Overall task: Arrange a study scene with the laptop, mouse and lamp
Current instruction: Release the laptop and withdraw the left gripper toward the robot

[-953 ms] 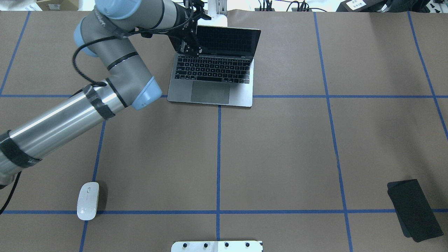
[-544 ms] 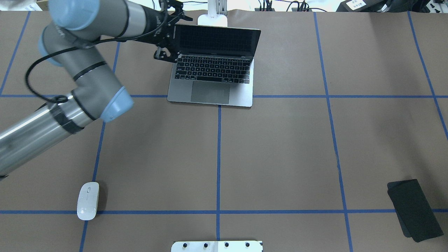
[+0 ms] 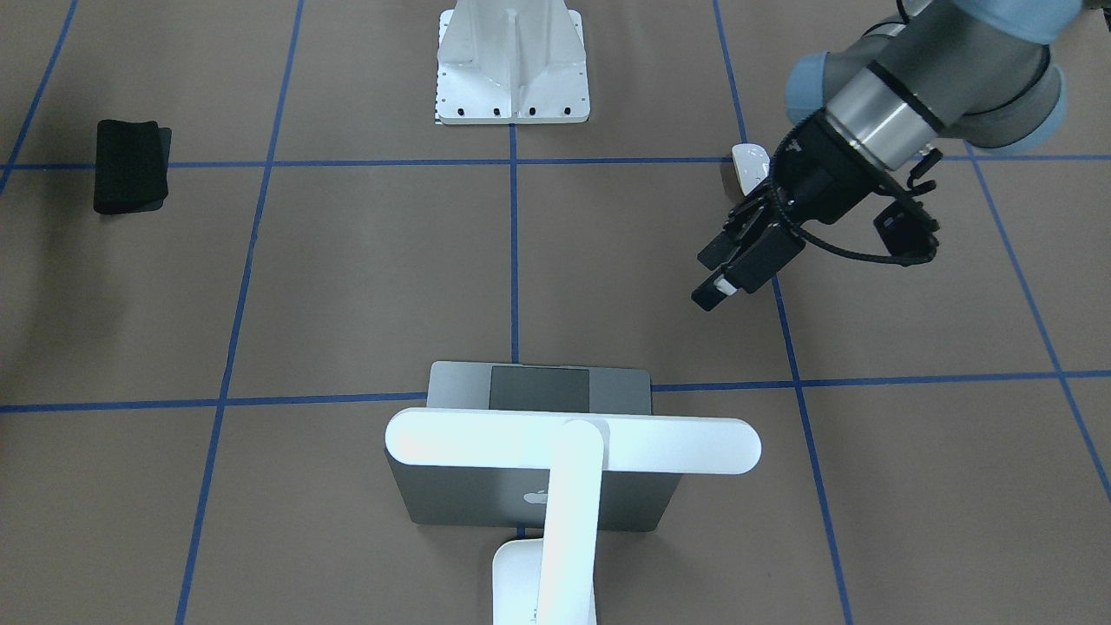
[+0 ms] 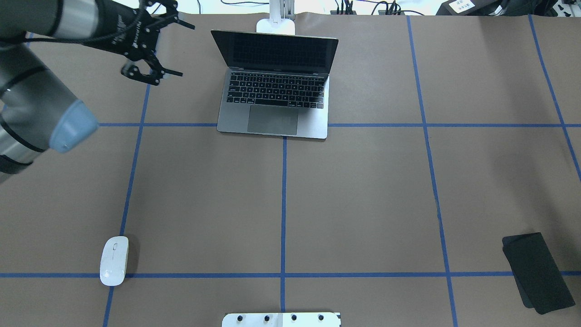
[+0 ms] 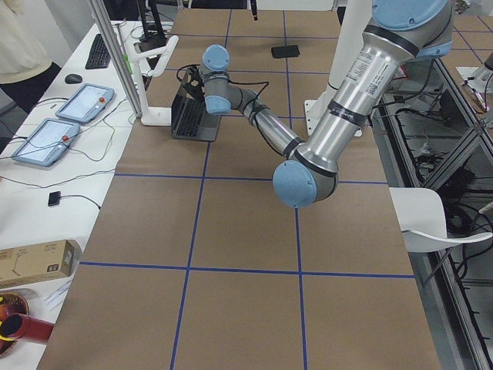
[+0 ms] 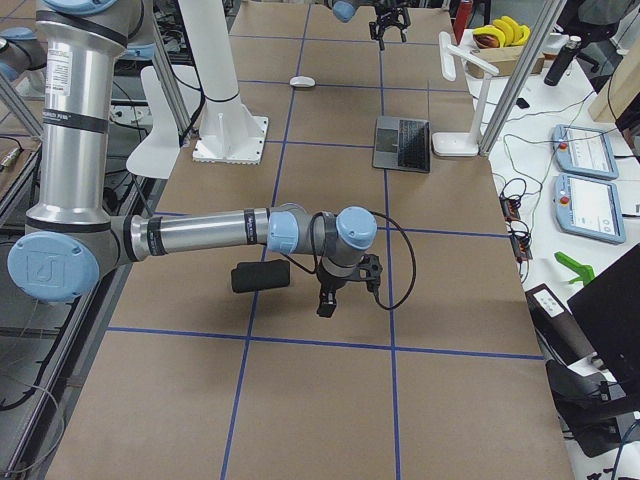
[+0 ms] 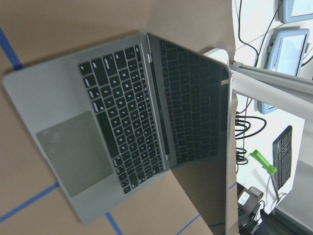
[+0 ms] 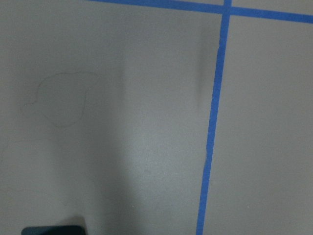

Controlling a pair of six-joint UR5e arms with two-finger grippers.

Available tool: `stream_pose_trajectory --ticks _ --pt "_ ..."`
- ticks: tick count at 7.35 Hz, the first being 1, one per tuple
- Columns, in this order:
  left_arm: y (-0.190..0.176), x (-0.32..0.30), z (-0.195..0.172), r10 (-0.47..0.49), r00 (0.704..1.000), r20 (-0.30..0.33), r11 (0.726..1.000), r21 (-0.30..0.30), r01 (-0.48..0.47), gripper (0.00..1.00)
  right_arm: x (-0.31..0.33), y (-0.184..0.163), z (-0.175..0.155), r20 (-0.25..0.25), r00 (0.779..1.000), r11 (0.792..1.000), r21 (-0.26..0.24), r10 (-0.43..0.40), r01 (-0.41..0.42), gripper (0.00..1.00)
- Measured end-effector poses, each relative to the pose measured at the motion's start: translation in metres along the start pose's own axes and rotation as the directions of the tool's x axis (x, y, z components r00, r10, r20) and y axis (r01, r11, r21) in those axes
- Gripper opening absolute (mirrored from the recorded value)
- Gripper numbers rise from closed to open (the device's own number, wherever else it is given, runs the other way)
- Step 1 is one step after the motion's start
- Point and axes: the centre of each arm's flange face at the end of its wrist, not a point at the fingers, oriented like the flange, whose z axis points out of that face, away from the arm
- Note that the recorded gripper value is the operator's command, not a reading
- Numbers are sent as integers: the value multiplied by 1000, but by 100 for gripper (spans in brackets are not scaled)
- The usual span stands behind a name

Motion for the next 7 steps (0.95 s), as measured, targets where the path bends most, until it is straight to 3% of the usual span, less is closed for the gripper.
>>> stream_pose_trajectory --ticks 2,4,7 --pt "-33 -22 -34 103 993 51 995 4 -103 93 10 2 17 36 999 999 -38 23 -21 100" --pt "-77 -64 -62 229 967 107 972 21 -233 93 7 3 28 38 999 998 -63 16 -14 100" --pt "-144 -148 -101 410 886 218 903 43 -428 93 -1 3 51 89 996 993 -119 19 -8 100"
